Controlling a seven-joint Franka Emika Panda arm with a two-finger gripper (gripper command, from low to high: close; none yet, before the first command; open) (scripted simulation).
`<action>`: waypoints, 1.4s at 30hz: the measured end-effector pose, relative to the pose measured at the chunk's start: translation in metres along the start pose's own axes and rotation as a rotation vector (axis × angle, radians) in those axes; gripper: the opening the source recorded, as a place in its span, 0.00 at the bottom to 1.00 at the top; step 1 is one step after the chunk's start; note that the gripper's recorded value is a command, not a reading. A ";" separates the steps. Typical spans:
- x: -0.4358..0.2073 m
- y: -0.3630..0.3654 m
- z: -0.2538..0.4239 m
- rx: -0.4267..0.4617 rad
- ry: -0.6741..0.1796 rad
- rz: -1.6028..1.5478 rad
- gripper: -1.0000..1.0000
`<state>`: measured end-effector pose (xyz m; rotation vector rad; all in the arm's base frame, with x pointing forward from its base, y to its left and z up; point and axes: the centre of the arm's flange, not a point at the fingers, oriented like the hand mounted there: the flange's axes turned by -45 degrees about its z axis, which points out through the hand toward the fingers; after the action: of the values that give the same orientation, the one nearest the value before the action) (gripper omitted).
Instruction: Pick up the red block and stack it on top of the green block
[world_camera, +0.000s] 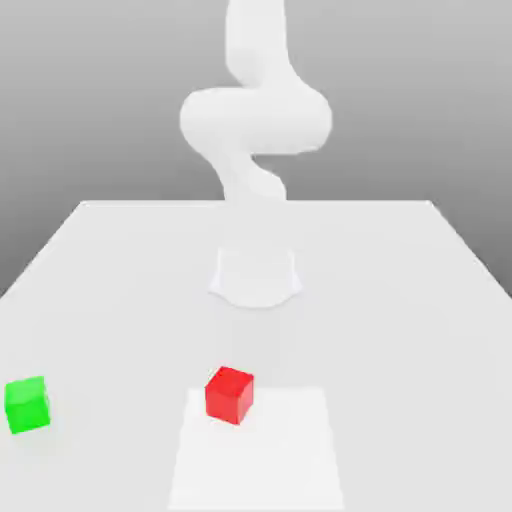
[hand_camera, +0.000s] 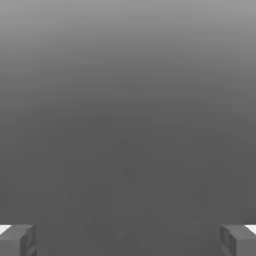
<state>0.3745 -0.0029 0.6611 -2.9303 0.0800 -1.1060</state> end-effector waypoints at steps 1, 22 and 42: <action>-0.008 0.002 0.026 -0.007 -0.038 0.018 0.50; -0.345 0.048 0.350 -0.164 -0.705 0.362 0.50; -0.304 0.099 0.324 -0.201 -0.699 0.484 0.00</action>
<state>0.3562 -0.0895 0.2146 -3.0124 0.8620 0.0006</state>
